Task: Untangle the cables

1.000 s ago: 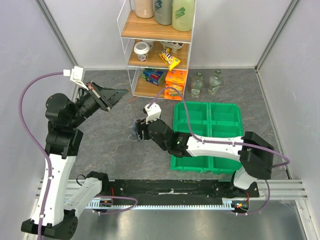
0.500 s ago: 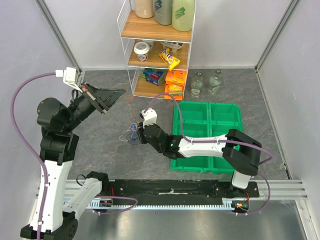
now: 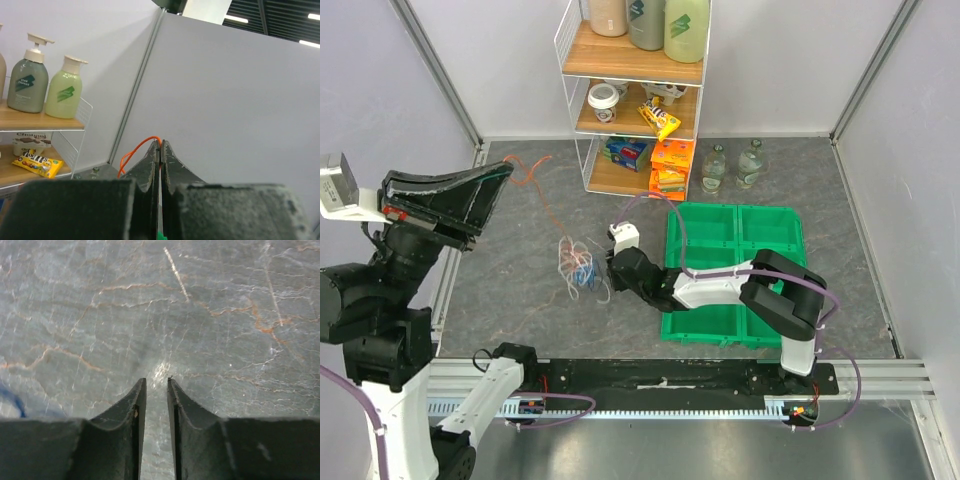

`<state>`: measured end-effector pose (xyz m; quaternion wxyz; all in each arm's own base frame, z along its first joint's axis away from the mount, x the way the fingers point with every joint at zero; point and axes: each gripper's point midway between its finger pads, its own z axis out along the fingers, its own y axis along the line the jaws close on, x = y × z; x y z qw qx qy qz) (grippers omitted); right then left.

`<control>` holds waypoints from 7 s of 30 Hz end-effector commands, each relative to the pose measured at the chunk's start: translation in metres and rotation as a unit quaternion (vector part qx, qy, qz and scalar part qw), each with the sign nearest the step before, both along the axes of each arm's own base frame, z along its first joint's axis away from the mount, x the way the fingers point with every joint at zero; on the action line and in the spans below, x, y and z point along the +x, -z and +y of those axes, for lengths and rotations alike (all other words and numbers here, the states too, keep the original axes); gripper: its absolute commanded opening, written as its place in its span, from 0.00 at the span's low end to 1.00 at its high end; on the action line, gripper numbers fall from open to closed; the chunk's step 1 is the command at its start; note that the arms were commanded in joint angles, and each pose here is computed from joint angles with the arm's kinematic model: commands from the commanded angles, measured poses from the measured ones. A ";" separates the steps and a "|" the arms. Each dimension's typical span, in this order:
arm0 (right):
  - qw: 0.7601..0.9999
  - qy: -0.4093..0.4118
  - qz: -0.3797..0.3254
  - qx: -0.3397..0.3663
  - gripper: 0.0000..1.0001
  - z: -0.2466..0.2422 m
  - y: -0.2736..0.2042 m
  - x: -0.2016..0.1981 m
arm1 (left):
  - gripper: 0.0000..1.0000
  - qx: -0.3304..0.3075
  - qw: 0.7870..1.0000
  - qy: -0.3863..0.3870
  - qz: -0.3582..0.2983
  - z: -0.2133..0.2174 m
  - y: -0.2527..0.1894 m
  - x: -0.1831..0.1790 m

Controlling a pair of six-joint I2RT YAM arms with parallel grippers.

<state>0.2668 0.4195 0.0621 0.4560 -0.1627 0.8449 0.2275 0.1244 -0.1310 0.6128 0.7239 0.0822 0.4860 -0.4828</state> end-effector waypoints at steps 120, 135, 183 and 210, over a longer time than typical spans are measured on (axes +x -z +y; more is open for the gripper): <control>0.890 -0.160 0.006 0.428 0.00 -0.032 -0.384 -0.032 | 0.02 0.156 0.856 -0.037 0.492 -0.039 0.490 0.137; 0.876 -0.155 -0.168 0.424 0.00 -0.086 -0.529 -0.040 | 0.02 0.149 0.784 -0.177 0.576 0.014 0.539 0.119; 0.989 -0.143 -0.018 -0.023 0.80 -0.032 -0.158 0.002 | 0.02 0.029 0.940 -0.178 0.289 0.036 0.218 0.084; 0.934 -0.258 -0.247 0.018 0.68 0.061 -0.244 -0.063 | 0.02 0.027 0.945 -0.141 0.295 0.025 0.215 0.076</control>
